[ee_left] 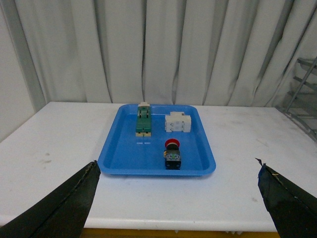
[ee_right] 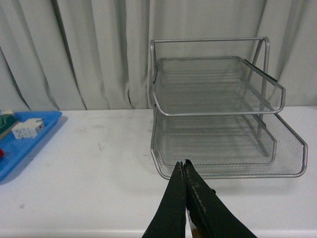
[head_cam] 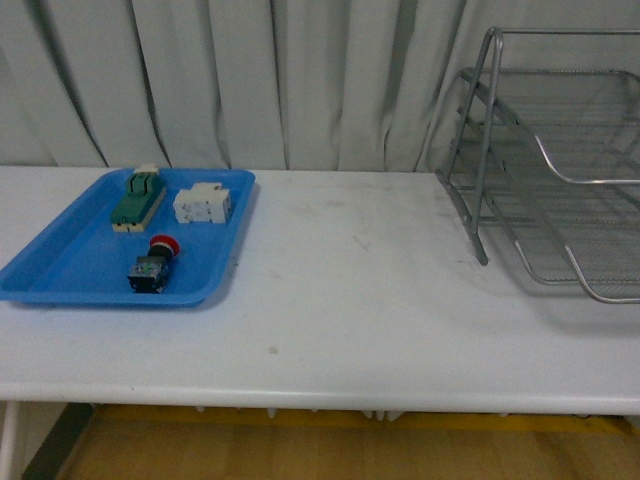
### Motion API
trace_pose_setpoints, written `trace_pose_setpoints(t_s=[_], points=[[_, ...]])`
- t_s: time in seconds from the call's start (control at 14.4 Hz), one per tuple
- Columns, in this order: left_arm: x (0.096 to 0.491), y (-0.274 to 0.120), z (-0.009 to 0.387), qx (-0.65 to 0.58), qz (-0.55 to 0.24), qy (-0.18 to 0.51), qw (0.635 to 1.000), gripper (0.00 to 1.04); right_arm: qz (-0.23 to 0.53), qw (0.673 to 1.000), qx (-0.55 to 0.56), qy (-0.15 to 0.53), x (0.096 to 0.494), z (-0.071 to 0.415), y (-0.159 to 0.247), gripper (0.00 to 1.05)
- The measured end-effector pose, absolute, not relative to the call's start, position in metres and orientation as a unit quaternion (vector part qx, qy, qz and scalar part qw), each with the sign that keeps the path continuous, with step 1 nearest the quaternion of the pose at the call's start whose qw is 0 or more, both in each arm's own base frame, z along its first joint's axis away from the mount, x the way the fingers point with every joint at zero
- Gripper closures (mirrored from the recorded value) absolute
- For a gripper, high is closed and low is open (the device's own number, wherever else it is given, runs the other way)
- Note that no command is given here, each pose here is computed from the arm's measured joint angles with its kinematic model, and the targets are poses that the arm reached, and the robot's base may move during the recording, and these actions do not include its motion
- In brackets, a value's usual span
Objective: Place button on rack with both arms
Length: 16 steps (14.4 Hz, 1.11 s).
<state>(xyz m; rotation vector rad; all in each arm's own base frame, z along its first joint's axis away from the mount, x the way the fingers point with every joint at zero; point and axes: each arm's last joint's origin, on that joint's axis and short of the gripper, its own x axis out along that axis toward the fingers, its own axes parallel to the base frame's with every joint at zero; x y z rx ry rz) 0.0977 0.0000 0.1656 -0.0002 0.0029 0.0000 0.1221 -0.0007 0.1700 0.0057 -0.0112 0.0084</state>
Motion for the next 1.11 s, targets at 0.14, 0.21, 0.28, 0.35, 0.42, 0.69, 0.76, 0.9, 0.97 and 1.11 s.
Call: trace_pose_setpoints(t_s=[0.14, 0.21, 0.28, 0.35, 0.42, 0.69, 0.76, 0.9, 0.97, 1.11], points=[[0.098, 0.0, 0.166, 0.0, 0.0, 0.001, 1.0, 0.07, 0.002, 1.0, 0.002, -0.004, 0.119, 0.17, 0.0, 1.03], [0.098, 0.0, 0.166, 0.0, 0.0, 0.001, 1.0, 0.07, 0.0, 1.0, 0.002, -0.007, 0.117, 0.17, 0.0, 1.03], [0.098, 0.0, 0.166, 0.0, 0.0, 0.001, 1.0, 0.07, 0.0, 1.0, 0.002, -0.007, 0.116, 0.17, 0.0, 1.03], [0.098, 0.0, 0.166, 0.0, 0.0, 0.001, 1.0, 0.07, 0.0, 1.0, 0.002, -0.006, 0.113, 0.17, 0.0, 1.03], [0.098, 0.0, 0.166, 0.0, 0.0, 0.001, 1.0, 0.07, 0.0, 1.0, 0.002, -0.006, 0.112, 0.17, 0.0, 1.03], [0.098, 0.0, 0.166, 0.0, 0.0, 0.001, 1.0, 0.07, 0.0, 1.0, 0.001, -0.012, 0.097, 0.169, 0.0, 1.03], [0.098, 0.0, 0.166, 0.0, 0.0, 0.001, 1.0, 0.07, 0.0, 1.0, 0.001, 0.003, 0.097, 0.166, 0.0, 1.03], [0.098, 0.0, 0.166, 0.0, 0.0, 0.002, 1.0, 0.07, 0.0, 1.0, 0.001, -0.001, 0.097, 0.167, 0.0, 1.03], [0.098, 0.0, 0.166, 0.0, 0.0, 0.001, 1.0, 0.07, 0.0, 1.0, 0.001, -0.002, 0.097, 0.167, 0.0, 1.03], [0.098, 0.0, 0.166, 0.0, 0.0, 0.001, 1.0, 0.07, 0.0, 1.0, 0.001, -0.002, 0.097, 0.167, 0.0, 1.03]])
